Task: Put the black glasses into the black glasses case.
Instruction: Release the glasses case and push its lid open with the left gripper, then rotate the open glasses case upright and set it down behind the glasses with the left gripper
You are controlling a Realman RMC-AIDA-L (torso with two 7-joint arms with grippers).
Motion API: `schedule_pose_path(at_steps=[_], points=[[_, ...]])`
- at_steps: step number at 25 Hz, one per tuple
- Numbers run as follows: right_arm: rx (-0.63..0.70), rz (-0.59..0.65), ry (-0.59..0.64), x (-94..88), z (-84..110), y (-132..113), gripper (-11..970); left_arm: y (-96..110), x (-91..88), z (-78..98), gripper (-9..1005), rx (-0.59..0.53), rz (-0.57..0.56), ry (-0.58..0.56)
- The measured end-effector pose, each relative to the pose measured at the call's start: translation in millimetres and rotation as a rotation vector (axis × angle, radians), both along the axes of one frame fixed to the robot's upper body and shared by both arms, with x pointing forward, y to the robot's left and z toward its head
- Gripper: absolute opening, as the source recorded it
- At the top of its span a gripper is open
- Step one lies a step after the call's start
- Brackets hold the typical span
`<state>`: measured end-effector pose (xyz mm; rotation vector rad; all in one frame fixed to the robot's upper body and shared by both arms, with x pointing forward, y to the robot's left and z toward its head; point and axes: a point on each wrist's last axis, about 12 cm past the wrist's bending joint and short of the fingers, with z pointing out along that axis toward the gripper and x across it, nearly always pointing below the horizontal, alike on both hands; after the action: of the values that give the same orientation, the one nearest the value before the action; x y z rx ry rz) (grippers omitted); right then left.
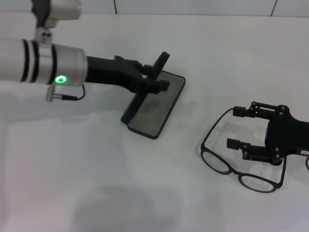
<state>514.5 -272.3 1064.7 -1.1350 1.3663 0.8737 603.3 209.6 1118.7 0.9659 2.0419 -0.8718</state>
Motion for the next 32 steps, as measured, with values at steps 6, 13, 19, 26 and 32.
schedule_pose_path(at_steps=[6, 13, 19, 26, 32], points=[[-0.021, 0.000, -0.001, 0.1, -3.1, 2, 691, -13, 11.4, -2.1, 707, 0.104, 0.063, 0.005], [-0.030, 0.016, -0.008, 1.8, -2.3, 5, 691, -19, 12.8, -5.6, 687, 0.149, 0.078, -0.003], [-0.031, 0.017, -0.012, 2.4, -1.5, 5, 691, -17, 12.7, -6.0, 669, 0.155, 0.080, -0.001], [-0.033, 0.019, -0.018, 2.6, -1.3, 5, 690, -13, 13.6, -6.6, 441, 0.187, 0.075, -0.014], [-0.034, 0.023, -0.028, 0.9, -2.6, 6, 690, -11, 13.8, -1.7, 344, 0.205, 0.059, -0.091]])
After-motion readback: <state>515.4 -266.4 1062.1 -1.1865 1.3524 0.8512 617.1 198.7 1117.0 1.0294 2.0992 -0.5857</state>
